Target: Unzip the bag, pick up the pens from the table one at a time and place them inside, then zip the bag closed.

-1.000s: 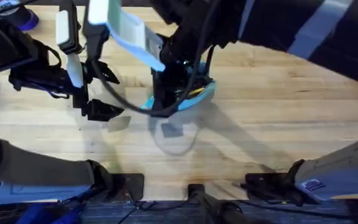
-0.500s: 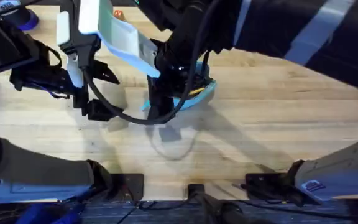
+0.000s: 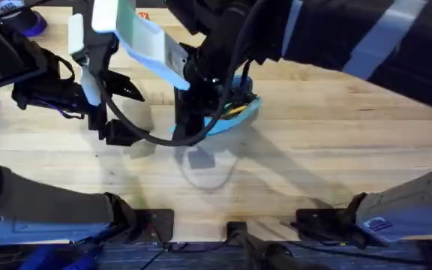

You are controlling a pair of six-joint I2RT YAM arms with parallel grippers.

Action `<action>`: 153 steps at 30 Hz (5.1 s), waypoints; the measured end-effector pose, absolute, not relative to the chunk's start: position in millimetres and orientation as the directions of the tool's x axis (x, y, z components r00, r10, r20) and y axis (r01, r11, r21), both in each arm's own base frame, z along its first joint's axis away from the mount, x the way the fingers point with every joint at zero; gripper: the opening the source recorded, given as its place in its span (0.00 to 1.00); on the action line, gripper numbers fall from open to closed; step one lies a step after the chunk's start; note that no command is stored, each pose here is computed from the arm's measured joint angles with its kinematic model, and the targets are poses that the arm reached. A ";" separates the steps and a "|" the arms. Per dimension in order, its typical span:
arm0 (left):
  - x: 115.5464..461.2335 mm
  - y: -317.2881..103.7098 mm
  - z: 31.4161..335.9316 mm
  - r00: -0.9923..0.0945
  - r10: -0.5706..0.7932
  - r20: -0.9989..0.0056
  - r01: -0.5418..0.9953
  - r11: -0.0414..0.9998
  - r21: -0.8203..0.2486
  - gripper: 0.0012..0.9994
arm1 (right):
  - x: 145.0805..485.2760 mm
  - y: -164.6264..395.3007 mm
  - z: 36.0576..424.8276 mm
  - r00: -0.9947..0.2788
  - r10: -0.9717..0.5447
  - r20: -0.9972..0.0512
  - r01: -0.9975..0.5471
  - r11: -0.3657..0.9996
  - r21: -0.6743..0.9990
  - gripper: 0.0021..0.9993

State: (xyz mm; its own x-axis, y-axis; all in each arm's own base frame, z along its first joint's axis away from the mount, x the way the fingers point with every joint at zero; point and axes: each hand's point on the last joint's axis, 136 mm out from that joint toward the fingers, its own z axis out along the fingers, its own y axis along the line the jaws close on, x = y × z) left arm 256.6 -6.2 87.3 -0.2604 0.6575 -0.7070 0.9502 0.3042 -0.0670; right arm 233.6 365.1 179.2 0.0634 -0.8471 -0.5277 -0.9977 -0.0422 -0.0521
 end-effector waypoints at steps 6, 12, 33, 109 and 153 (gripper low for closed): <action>256.6 -6.2 87.3 -0.260 0.658 -0.707 0.950 0.304 -0.067 0.99 | 232.2 363.1 151.8 0.031 -0.854 -0.519 -0.999 -0.019 -0.029 1.00; 256.6 -6.2 87.3 -0.261 0.657 -0.707 0.950 0.304 -0.067 0.99 | 242.6 372.8 129.6 0.047 -0.825 -0.563 -0.997 -0.001 -0.081 1.00; 256.6 -6.2 87.3 -0.261 0.657 -0.707 0.950 0.304 -0.067 0.99 | 246.4 377.1 78.5 0.017 -0.855 -0.518 -0.999 0.001 -0.033 0.73; 280.2 -47.3 108.8 -0.221 0.470 -0.855 0.952 0.296 -0.083 0.99 | 318.1 386.1 115.4 -0.383 -0.630 -0.675 -0.878 0.475 0.055 0.03; 310.7 -98.4 76.0 -0.167 0.342 -0.925 0.976 0.190 -0.106 0.55 | 323.0 382.9 115.9 -0.389 -0.624 -0.678 -0.873 0.485 0.054 0.03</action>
